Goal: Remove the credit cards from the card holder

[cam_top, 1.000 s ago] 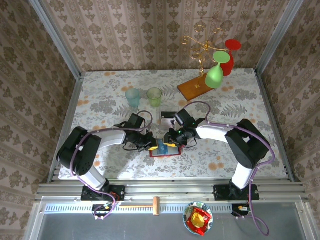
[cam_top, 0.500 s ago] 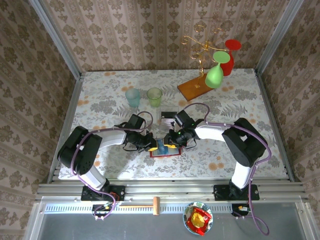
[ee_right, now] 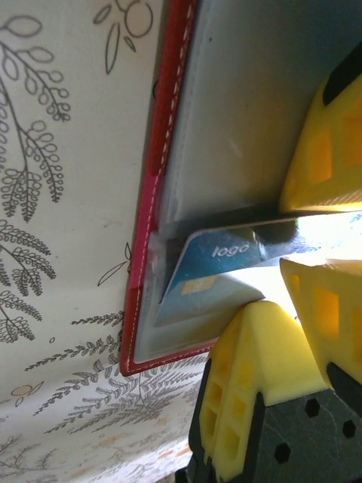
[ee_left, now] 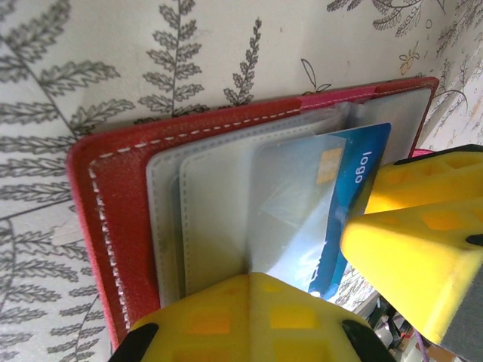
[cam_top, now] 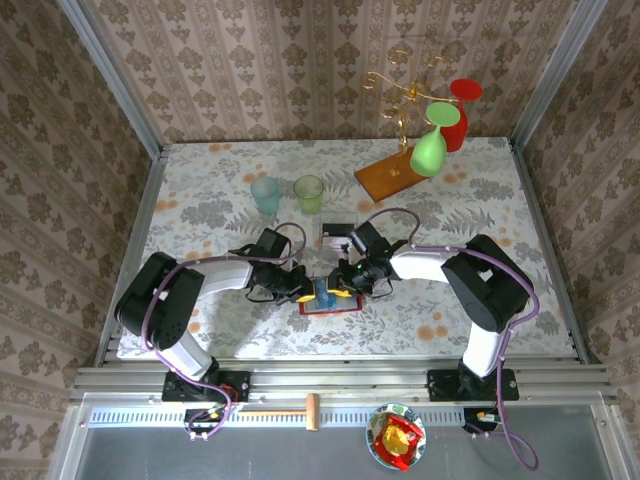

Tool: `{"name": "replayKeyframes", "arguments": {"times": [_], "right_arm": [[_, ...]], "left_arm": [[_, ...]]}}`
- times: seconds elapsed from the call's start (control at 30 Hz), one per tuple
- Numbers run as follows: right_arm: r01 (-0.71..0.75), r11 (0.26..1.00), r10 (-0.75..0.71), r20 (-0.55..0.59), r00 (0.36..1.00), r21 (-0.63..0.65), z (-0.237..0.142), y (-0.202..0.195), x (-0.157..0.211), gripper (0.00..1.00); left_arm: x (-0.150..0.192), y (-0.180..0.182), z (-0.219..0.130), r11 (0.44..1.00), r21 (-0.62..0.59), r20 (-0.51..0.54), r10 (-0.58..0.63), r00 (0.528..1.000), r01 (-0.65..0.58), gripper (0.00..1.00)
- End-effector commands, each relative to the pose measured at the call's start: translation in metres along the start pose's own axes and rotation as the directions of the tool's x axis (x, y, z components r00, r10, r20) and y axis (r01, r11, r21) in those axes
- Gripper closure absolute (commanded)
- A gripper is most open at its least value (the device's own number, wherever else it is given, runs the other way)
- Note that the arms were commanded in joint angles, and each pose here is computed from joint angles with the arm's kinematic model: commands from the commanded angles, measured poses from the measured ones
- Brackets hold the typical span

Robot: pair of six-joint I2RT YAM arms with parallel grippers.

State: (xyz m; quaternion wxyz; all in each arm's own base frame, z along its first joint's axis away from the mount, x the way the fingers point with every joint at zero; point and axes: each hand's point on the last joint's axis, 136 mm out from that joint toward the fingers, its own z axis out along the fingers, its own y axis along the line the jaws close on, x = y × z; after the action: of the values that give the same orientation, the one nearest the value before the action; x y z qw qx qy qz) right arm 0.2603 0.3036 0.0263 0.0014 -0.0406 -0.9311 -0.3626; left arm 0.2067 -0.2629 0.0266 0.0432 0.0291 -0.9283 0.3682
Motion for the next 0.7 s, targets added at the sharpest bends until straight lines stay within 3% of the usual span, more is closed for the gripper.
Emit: {"name": "replayKeyframes", "arguments": {"times": [0.0, 0.43, 0.67], "right_arm": [[-0.019, 0.998, 0.018, -0.007, 1.0, -0.066, 0.0, 0.009, 0.0, 0.8], [-0.008, 1.0, 0.007, 0.026, 1.0, 0.021, -0.012, -0.015, -0.001, 0.91], [0.029, 0.993, -0.034, 0.04, 0.999, 0.111, -0.028, -0.025, -0.001, 0.91]], "left_arm": [[0.007, 0.017, 0.005, 0.997, -0.072, -0.028, -0.02, 0.999, 0.018, 1.0], [0.007, 0.015, 0.004, 0.997, -0.072, -0.026, -0.015, 1.0, 0.013, 1.0], [0.005, 0.013, 0.003, 0.997, -0.071, -0.021, -0.013, 1.0, 0.011, 0.99]]}}
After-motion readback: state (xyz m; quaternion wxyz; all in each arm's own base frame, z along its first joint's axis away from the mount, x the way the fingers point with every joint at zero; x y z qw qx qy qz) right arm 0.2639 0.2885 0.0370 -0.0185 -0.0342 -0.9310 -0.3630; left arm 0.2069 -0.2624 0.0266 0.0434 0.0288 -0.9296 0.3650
